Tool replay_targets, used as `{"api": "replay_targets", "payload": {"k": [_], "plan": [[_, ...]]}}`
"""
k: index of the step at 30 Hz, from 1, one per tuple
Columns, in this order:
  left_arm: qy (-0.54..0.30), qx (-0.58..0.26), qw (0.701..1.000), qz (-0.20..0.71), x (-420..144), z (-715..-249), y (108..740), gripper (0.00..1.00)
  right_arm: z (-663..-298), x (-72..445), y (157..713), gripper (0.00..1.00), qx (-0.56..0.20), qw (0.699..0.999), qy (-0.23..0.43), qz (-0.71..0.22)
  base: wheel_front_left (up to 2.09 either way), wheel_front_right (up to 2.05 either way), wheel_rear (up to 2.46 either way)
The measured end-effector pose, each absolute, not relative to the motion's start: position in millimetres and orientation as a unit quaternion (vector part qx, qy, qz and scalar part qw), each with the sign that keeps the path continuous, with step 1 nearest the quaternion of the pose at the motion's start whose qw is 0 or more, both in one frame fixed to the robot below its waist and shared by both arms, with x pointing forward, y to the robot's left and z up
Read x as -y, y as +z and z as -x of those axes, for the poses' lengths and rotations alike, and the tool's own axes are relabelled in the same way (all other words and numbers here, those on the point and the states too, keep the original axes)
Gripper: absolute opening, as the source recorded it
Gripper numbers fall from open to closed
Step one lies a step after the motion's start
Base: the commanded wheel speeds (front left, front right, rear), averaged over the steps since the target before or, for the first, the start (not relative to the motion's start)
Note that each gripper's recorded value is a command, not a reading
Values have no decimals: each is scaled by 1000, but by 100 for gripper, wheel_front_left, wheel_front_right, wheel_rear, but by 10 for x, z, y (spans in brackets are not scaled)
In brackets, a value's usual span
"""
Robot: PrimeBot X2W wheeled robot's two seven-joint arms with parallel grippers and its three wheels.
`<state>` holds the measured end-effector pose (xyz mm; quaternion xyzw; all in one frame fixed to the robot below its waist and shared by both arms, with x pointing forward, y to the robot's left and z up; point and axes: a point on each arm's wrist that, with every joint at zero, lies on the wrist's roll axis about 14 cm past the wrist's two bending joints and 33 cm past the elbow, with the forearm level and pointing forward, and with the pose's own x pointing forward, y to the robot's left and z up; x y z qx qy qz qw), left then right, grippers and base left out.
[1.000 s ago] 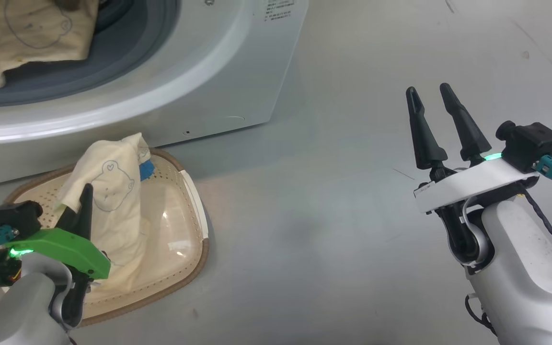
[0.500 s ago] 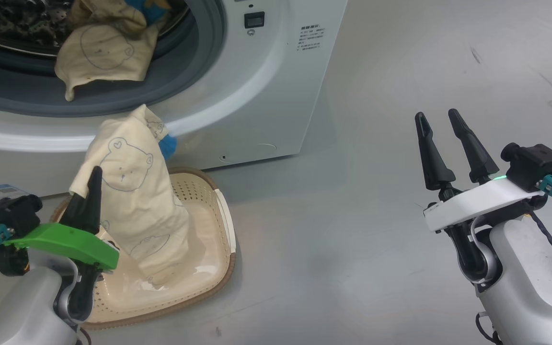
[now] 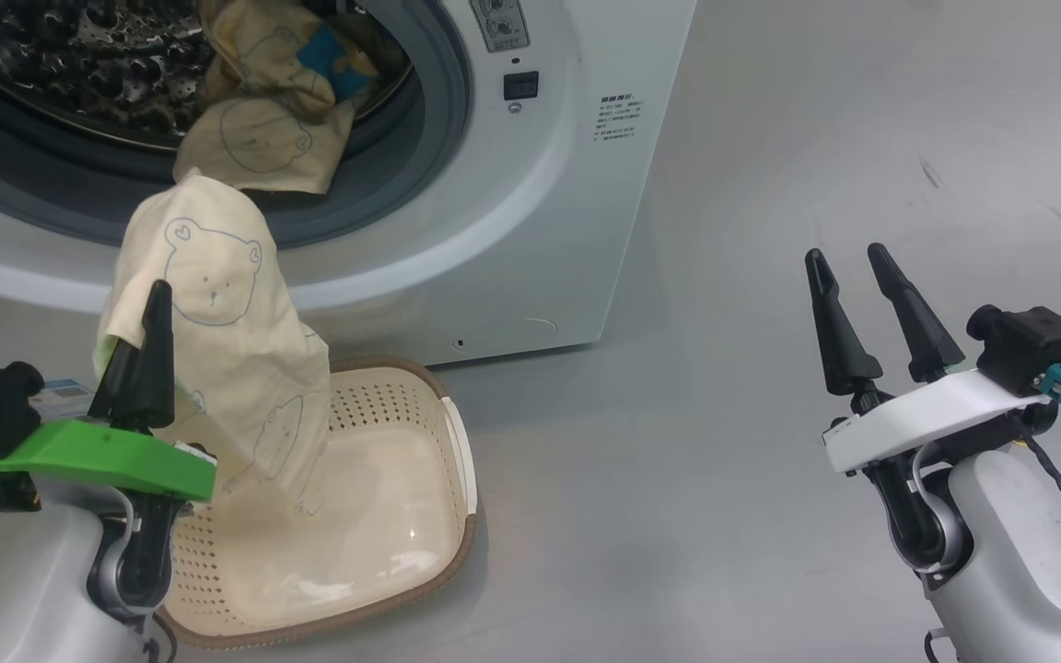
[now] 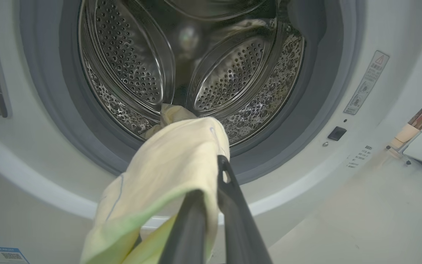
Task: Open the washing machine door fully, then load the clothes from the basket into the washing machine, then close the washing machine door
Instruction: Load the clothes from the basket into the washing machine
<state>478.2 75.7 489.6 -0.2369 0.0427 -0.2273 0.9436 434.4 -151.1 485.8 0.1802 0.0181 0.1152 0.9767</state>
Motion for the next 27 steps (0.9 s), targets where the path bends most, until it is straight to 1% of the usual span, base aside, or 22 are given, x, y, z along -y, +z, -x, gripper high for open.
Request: {"api": "replay_targets", "payload": {"k": [11,18,27], "plan": [[-227,9,942,246,-779,-4589,5275,0,-4185,1571,4952,100,-8,977,109,-182,0,0,0],[-204,25,950,234,-885,-4476,5358,0,-4171,1585,5078,100,9,977,112,-182,0,0,0],[-205,70,945,247,-879,-4470,5655,0,-4146,1554,5087,100,10,976,118,-183,0,0,0]]}}
